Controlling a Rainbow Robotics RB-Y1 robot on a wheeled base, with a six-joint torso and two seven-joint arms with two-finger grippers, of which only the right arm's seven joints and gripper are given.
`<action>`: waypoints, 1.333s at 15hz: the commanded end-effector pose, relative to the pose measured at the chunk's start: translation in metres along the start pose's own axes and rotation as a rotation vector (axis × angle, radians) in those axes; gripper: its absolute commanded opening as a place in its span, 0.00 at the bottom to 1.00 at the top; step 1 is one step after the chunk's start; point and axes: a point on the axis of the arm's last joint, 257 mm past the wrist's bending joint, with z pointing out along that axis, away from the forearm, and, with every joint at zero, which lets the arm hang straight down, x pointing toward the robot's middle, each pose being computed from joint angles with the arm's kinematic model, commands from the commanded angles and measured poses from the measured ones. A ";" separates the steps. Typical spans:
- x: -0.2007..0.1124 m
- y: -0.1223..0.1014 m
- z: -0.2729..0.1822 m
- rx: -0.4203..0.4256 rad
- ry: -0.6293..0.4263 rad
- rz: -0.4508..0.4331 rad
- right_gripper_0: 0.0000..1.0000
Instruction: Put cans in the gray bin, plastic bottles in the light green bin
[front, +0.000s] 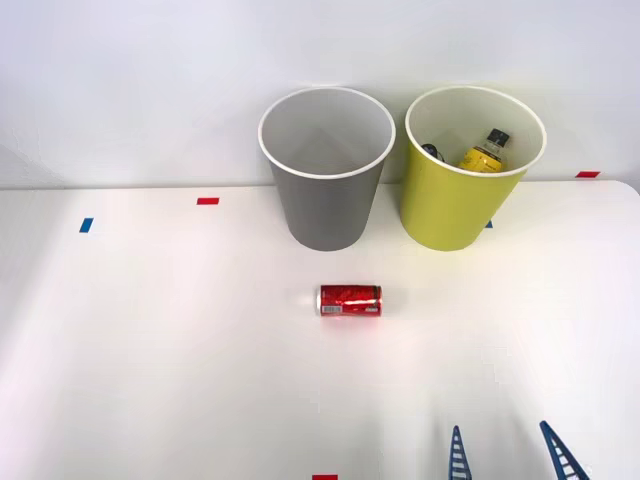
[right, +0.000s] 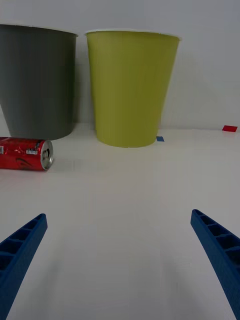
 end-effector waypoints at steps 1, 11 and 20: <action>0.005 -0.001 0.018 -0.002 0.050 0.115 1.00; -0.015 0.003 0.068 -0.205 0.194 0.148 1.00; -0.026 0.004 0.121 -0.271 0.344 0.157 1.00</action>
